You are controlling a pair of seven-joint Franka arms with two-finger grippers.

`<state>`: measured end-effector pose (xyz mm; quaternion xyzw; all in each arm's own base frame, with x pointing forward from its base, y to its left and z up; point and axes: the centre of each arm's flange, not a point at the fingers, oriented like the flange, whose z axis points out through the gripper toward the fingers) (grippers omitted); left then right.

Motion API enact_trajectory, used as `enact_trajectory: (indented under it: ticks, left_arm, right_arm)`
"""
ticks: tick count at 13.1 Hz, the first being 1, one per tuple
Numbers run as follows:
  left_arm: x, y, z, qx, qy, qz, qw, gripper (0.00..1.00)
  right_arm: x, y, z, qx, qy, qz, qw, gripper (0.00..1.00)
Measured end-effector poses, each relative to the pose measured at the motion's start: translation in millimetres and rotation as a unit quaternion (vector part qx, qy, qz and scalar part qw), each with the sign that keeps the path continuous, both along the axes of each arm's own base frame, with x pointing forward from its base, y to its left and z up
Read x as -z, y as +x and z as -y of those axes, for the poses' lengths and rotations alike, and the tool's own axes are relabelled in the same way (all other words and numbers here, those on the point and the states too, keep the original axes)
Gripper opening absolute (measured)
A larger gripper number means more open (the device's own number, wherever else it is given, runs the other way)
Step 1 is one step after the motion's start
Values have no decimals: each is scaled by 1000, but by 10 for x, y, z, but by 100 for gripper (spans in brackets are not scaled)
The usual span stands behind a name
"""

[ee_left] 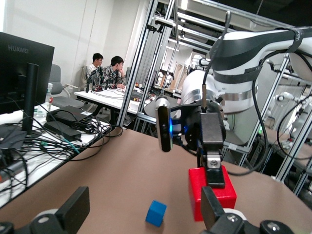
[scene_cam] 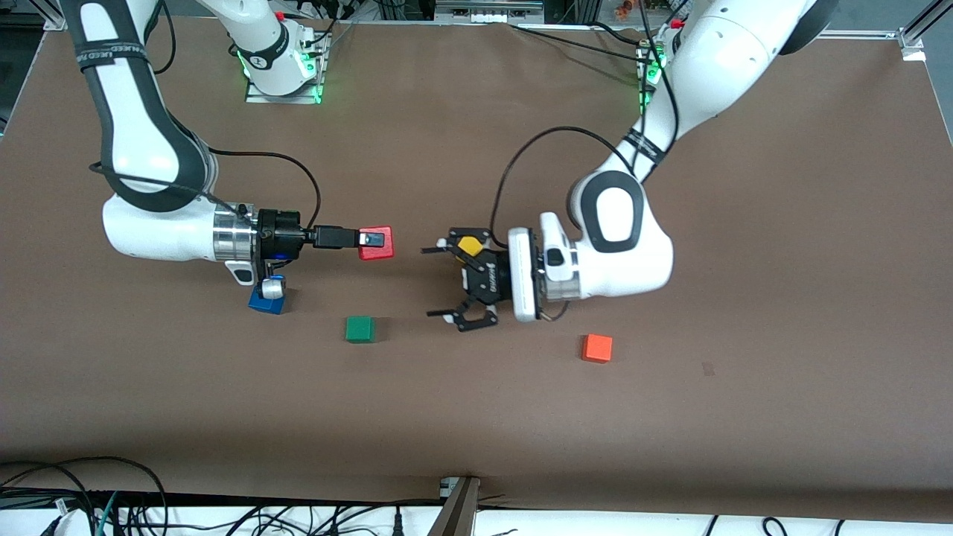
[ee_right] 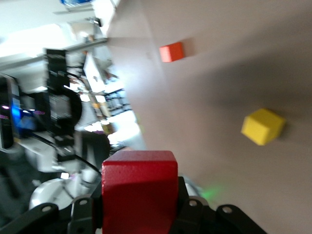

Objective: Pass red block to right arm, stack on blue
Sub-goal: 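Open the left gripper and draw it back from the red cube, then lower the red cube onto the blue cube with the right gripper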

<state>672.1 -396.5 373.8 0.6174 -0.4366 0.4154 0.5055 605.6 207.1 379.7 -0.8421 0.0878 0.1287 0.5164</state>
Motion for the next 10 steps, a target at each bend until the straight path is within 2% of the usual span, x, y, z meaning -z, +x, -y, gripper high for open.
enact_trajectory:
  ticks: [2,5,6,8,10]
  left_arm:
    - [-142,147,-394,38,48,41,997,100]
    - [-479,221,-1045,102,139,60,983,100]
    - [-527,244,-1339,115,174,60,976,100]
    - [-507,315,-2157,132,240,50,960,100]
    - [-464,358,-3058,127,303,27,944,100]
  right_arm:
    - [71,-18,101,-44,-74,23,996,56]
    - [194,-43,282,-97,-180,40,978,56]
    - [225,-37,363,-112,-219,47,968,56]
    - [244,-10,505,-147,-298,66,941,56]
    - [288,7,604,-179,-355,82,914,56]
